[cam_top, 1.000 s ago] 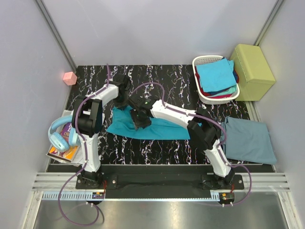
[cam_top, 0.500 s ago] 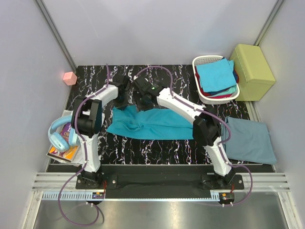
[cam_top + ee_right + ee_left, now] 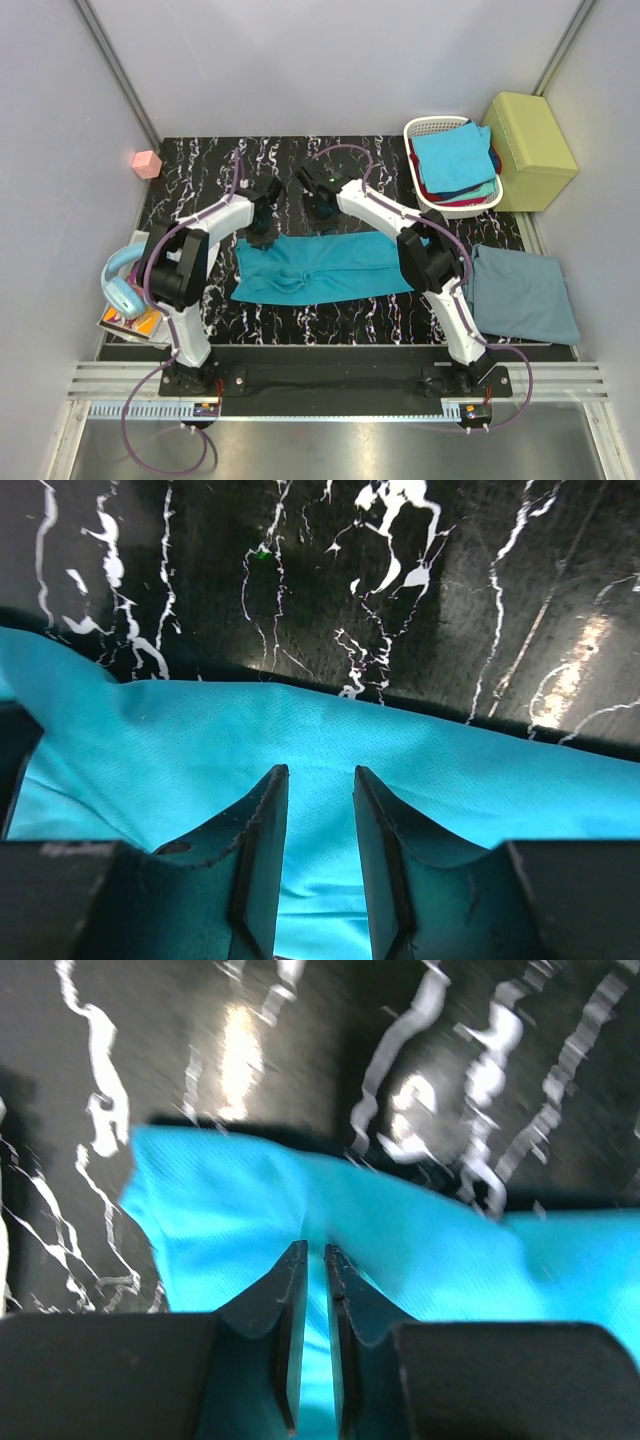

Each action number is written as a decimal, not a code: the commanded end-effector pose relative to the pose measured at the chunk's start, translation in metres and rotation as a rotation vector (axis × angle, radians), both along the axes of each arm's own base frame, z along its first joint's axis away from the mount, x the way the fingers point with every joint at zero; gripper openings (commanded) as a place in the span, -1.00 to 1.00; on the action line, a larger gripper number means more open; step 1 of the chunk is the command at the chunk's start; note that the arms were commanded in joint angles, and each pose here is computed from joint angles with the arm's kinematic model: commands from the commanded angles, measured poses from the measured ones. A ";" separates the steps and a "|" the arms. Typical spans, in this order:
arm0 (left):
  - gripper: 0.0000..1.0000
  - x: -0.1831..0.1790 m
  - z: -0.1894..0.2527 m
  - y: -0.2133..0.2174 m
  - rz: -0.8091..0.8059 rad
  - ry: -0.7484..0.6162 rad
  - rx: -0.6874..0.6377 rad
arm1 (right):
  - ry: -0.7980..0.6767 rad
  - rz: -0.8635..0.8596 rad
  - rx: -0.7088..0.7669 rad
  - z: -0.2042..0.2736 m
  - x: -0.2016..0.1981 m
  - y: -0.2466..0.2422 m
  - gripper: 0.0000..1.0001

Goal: Fold and stack the t-shirts
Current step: Fold the other side of the tshirt into a rectangle

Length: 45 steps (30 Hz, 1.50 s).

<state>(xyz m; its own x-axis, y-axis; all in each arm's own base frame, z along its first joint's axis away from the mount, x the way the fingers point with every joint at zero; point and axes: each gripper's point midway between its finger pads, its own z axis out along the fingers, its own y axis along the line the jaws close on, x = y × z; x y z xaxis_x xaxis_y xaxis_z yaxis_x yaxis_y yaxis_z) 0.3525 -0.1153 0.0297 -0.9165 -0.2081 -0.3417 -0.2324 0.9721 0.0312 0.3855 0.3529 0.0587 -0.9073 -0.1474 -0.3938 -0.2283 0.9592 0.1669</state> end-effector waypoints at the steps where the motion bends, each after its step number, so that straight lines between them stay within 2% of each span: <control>1: -0.63 0.012 0.030 0.006 0.009 -0.105 0.023 | 0.005 0.026 0.026 -0.004 0.000 0.008 -0.21; 6: -0.62 0.024 0.040 0.005 0.005 -0.122 0.023 | -0.021 0.015 0.026 0.006 0.001 0.004 -0.22; 13: -0.66 0.018 0.038 -0.006 -0.001 -0.104 -0.029 | -0.020 0.018 0.017 0.010 -0.006 -0.004 -0.22; 20: -0.70 0.003 0.008 -0.011 -0.013 -0.042 -0.032 | 0.009 0.008 -0.002 -0.006 -0.017 -0.013 -0.23; 28: -0.74 0.022 -0.008 -0.024 -0.029 -0.012 -0.052 | 0.019 -0.032 -0.012 -0.015 -0.001 -0.027 -0.25; 29: -0.74 0.023 -0.014 -0.025 -0.028 0.001 -0.049 | 0.033 -0.040 -0.007 -0.019 0.001 -0.030 -0.28; 34: -0.84 0.042 -0.014 -0.034 -0.029 -0.001 -0.064 | 0.052 -0.087 0.011 -0.024 0.018 -0.045 -0.70; 39: -0.86 0.057 -0.014 -0.036 -0.027 -0.005 -0.062 | 0.051 -0.112 0.017 -0.027 0.031 -0.050 -0.74; 45: -0.85 0.074 -0.018 -0.025 -0.004 -0.001 -0.053 | 0.063 -0.108 0.066 -0.024 0.047 -0.034 -0.77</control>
